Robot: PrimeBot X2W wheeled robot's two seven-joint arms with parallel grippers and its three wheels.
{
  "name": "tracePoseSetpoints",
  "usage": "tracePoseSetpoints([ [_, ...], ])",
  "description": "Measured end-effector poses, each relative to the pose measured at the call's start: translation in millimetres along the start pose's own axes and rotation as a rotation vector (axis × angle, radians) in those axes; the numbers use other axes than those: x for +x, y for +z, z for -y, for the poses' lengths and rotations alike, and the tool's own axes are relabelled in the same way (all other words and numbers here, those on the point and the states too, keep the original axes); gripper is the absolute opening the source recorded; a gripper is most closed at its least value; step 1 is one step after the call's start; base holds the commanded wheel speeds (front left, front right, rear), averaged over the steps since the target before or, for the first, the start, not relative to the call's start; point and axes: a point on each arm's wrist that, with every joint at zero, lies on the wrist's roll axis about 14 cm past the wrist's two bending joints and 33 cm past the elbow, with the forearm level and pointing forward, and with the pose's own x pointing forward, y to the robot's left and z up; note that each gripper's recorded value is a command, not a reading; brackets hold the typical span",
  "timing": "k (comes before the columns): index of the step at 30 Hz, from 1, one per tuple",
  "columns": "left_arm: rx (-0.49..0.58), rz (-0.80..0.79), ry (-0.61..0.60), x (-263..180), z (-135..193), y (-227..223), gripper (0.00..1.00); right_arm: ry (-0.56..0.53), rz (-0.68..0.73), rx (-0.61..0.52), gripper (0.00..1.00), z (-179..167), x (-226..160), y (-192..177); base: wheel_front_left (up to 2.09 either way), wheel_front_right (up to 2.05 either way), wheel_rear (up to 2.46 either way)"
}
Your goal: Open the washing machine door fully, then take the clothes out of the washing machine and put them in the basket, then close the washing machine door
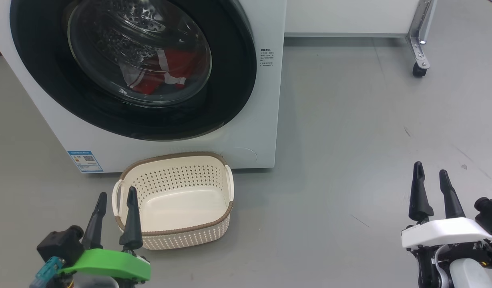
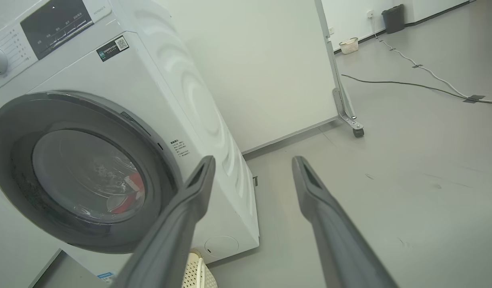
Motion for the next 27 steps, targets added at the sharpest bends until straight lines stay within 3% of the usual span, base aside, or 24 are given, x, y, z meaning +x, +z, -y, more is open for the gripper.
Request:
tracePoseSetpoints([
  [13,0.204,-0.065,0.0,-8,3,-29,1.0,0.033,-0.048,-0.22,1.0,-4,-9,-20,0.0,0.0,0.0],
  [21,0.274,-0.102,0.016,-15,-1,-46,1.0,0.059,-0.066,-0.309,1.0,-7,-13,-29,0.0,0.0,0.0],
  [27,0.264,-0.112,0.022,-16,-1,-48,1.0,0.053,-0.086,-0.322,1.0,-4,-15,-35,0.0,0.0,0.0],
])
